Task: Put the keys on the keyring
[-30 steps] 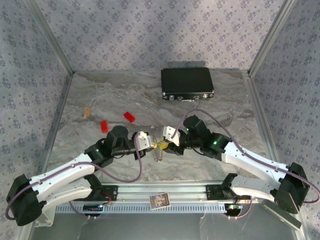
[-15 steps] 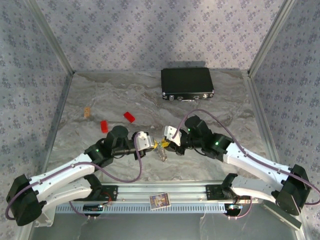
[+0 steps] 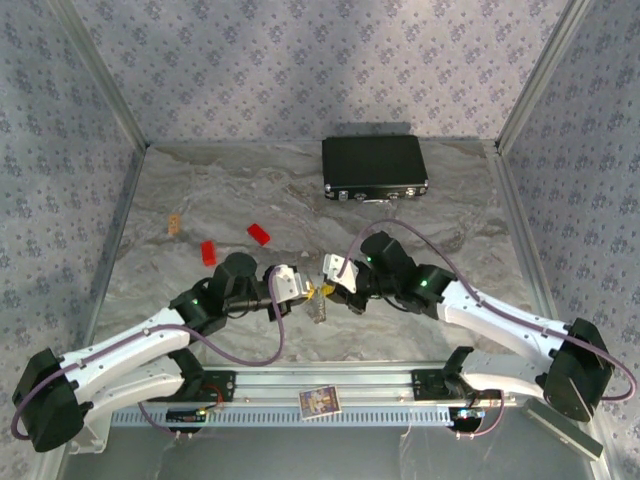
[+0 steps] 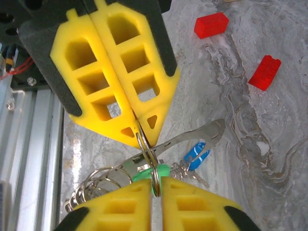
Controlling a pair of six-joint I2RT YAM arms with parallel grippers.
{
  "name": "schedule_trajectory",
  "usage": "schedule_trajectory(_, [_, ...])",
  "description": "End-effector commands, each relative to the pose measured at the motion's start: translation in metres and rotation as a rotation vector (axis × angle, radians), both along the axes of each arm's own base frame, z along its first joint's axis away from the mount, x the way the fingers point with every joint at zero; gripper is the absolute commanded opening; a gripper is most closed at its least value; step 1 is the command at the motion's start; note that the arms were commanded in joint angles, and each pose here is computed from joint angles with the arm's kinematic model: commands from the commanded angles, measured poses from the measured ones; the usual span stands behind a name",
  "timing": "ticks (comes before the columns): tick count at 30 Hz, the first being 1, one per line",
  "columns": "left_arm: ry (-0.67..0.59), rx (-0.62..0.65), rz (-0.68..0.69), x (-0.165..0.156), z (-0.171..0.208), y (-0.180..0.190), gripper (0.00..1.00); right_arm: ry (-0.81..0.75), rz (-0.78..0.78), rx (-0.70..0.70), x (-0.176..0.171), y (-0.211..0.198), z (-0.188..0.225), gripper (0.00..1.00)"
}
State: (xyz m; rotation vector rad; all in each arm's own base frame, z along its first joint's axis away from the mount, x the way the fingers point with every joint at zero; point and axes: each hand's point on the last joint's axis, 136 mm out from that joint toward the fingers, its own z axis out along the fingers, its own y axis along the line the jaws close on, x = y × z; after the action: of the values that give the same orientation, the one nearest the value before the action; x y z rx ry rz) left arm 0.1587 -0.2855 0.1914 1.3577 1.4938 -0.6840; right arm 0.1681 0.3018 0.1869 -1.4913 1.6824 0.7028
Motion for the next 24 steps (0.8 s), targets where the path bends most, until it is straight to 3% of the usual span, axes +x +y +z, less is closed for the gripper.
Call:
schedule_trajectory(1, [-0.047, -0.08, -0.041, -0.005, 0.023, -0.007, 0.0, -0.054, -0.008, 0.041, 0.001, -0.002, 0.016, 0.3])
schedule_trajectory(10, [-0.029, -0.088, -0.074, -0.011, 0.023, -0.009, 0.0, -0.059, 0.021, 0.088, -0.001, 0.006, 0.021, 0.29])
schedule_trajectory(18, [-0.032, -0.103, -0.079, -0.011, 0.025, -0.01, 0.0, -0.039, 0.058, 0.099, -0.005, 0.012, 0.02, 0.19])
schedule_trajectory(24, [-0.035, -0.112, -0.046, -0.006, 0.027, -0.009, 0.02, -0.036, 0.085, 0.106, -0.009, 0.015, 0.023, 0.01])
